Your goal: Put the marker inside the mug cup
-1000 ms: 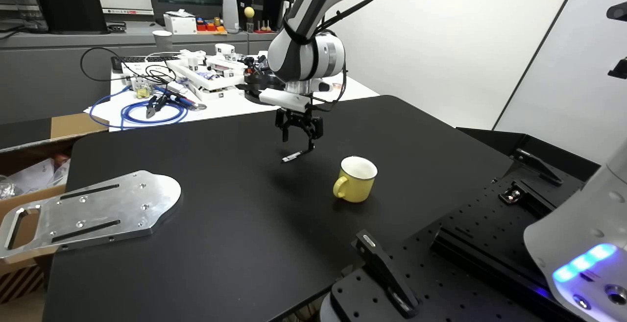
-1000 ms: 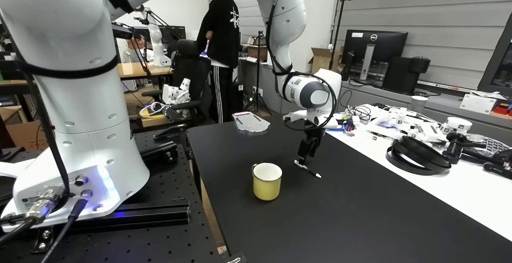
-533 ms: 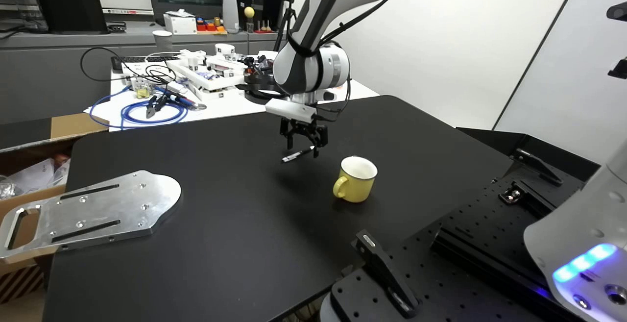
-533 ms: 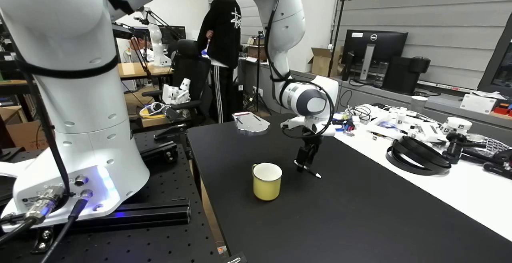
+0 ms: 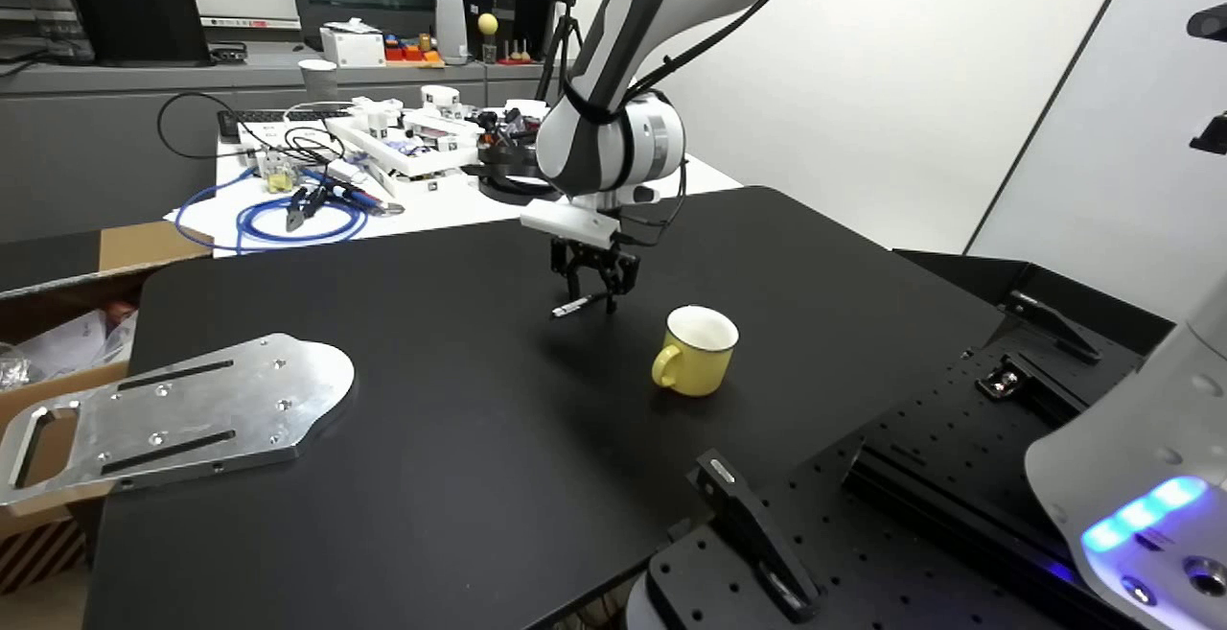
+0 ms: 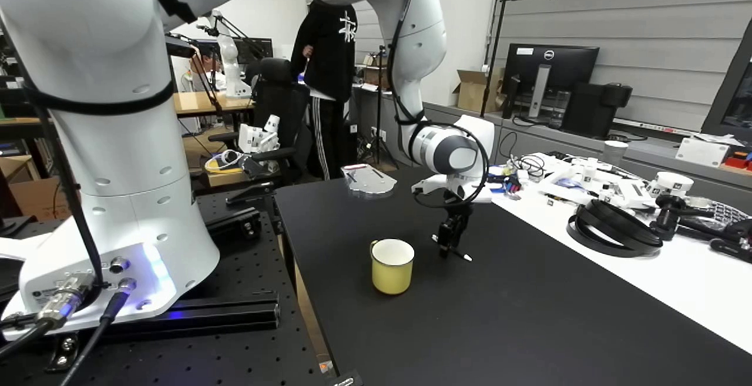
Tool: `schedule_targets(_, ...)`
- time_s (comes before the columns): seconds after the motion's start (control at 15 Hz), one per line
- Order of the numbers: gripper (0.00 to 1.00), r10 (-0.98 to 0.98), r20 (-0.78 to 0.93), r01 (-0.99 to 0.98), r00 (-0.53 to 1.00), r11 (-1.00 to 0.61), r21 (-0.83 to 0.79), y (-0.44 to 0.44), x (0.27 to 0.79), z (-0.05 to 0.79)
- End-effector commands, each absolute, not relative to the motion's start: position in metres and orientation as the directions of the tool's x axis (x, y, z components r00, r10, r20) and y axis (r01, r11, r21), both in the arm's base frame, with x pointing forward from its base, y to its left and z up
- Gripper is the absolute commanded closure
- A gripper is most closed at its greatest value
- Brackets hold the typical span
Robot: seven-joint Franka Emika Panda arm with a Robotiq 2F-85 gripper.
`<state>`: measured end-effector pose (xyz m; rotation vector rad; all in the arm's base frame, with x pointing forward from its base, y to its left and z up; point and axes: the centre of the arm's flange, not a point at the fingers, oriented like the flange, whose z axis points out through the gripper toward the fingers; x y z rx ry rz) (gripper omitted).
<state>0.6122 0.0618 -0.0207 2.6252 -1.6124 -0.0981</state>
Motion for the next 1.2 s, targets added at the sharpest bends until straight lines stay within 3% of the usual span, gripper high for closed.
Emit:
schedule_targets(0.0,0.61,-0.900,0.000,-0.896,0.436,-0.435,0.088,0.062,0.612,-0.020)
schedule_targets(0.4,0.98,-0.907,0.015,-0.902,0.420,-0.416,0.114,0.058,0.615,-0.016)
schedule_targets(1.13,0.96,-0.934,0.023,-0.925,0.355,-0.348,0.156,0.038,0.650,0.047)
